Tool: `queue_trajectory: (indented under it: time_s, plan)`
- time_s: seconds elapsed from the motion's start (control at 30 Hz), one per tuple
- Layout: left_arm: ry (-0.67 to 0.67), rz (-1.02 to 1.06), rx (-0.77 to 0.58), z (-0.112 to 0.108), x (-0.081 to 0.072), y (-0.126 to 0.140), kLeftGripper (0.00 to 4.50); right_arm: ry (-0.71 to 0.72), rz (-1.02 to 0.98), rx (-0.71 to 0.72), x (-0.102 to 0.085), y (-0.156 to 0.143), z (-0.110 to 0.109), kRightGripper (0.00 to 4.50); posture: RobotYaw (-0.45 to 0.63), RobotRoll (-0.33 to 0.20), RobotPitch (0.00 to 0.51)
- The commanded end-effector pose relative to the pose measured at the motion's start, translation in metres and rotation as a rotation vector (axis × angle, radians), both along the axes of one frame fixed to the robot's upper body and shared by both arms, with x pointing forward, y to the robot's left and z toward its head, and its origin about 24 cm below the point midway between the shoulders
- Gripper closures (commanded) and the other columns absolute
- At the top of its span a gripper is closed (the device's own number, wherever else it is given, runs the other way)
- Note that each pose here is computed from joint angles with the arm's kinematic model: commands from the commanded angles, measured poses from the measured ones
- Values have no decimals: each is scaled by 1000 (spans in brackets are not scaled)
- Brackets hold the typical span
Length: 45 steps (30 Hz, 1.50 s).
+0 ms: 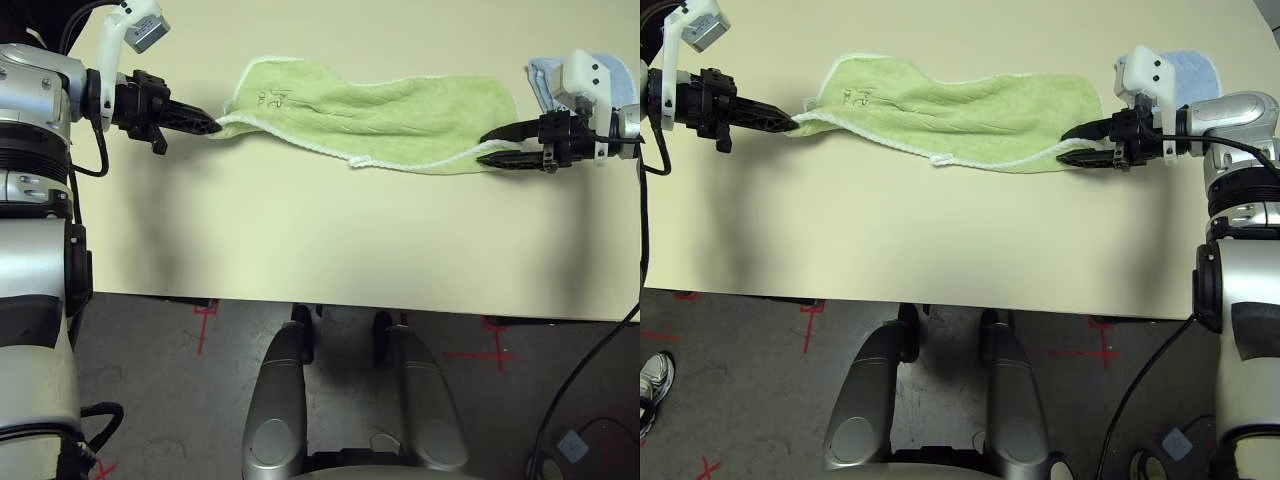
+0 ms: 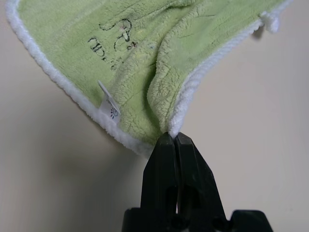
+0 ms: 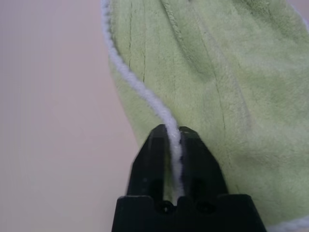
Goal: Fold the towel and set it aside.
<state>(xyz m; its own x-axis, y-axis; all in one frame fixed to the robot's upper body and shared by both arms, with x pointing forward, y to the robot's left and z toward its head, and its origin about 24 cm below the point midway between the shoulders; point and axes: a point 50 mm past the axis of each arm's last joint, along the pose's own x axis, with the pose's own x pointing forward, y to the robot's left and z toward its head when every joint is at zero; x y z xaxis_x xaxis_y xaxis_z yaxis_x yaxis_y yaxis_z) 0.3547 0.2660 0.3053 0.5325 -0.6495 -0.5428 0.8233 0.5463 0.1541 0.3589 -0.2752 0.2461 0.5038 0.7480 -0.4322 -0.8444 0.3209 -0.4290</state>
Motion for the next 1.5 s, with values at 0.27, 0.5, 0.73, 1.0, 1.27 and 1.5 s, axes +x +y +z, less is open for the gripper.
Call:
queue_trajectory:
  time_s: [0.27,0.5,0.73,1.0,1.27,1.5]
  plan:
    - [-8,92,-14,-12,5,11,4500,-174,-126,214,15,12,21,4483,63,0,365]
    - [-761,504,-109,56,35,-7,4500,-733,-553,338,33,28,98,4483,80,0,358]
    - [-974,403,-395,107,14,-11,4500,-844,-440,548,13,16,126,4483,69,0,354]
    - [-152,144,85,-6,12,19,4500,-366,-78,74,16,23,28,4483,62,0,367]
    - [17,-40,173,-3,-7,21,4500,-258,-17,-13,10,14,15,4483,60,0,365]
    - [29,-51,196,3,-16,26,4500,-77,106,59,-5,2,16,4483,63,0,362]
